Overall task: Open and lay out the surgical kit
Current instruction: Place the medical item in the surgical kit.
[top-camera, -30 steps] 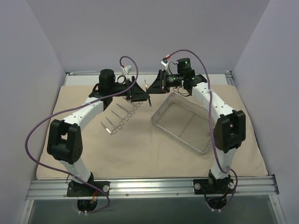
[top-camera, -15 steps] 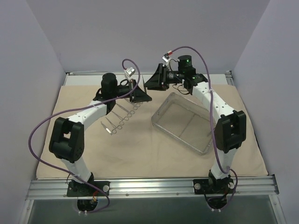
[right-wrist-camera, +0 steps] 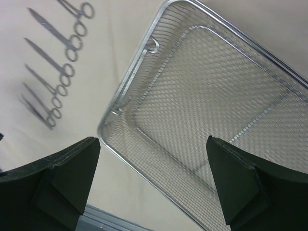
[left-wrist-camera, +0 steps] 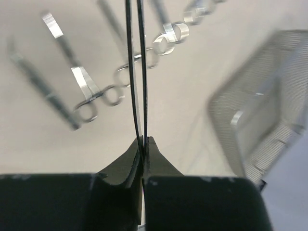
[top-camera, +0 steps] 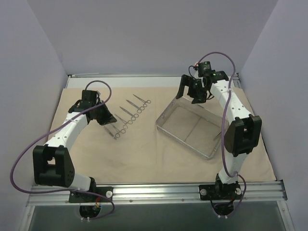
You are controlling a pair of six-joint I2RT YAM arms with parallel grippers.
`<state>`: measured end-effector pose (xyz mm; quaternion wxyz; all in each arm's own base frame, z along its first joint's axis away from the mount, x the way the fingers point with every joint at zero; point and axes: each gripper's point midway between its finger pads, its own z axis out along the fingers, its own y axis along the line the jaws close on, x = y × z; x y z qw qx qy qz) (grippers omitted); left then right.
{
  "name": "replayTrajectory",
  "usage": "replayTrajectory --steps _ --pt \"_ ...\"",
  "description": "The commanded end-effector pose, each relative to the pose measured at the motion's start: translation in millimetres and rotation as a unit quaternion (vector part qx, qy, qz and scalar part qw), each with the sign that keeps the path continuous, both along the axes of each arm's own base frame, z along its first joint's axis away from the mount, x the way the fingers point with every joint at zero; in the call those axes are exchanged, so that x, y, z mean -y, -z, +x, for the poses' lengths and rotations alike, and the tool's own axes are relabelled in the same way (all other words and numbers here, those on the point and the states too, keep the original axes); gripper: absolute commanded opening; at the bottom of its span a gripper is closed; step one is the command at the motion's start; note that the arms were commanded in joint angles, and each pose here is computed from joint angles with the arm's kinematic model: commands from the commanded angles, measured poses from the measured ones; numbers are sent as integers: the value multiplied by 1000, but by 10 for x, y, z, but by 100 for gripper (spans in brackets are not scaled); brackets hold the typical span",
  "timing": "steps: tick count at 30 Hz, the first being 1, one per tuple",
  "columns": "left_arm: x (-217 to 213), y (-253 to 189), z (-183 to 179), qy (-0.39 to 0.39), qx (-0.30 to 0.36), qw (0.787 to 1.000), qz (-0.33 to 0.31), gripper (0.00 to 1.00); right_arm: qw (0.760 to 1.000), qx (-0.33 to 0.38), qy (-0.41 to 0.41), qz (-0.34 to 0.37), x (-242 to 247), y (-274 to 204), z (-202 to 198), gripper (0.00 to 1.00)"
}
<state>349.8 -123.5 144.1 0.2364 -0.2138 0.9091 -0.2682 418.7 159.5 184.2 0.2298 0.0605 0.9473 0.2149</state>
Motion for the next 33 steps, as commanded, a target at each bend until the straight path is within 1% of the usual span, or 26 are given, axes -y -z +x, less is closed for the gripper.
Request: replayTrajectory --steps 1,4,9,12,19,21,27,30,33 --pt "-596 467 -566 -72 -113 981 141 2 996 -10 17 -87 364 -46 -273 100" --pt "-654 602 -649 -92 -134 976 144 2 995 -17 12 -97 406 -17 -337 100" --pt "-716 962 -918 -105 -214 958 157 2 994 -35 3 -102 434 101 -461 100" --pt "-768 1104 -934 -108 -232 951 174 2 995 -35 4 -98 456 109 -514 100" --pt "-719 1259 -750 -118 -245 949 158 2 995 -32 15 -95 533 86 -564 100" --pt "-666 1278 -697 -113 -248 951 144 2 995 -30 18 -94 544 80 -566 100" --pt "-636 1265 -639 -112 -251 952 135 3 995 -36 22 -90 540 121 -582 100" --pt "-640 1244 -601 -118 -251 952 127 11 996 -34 21 -85 518 119 -552 100" --pt "-677 1203 -603 -125 -255 951 125 13 996 -38 18 -84 506 146 -543 100"
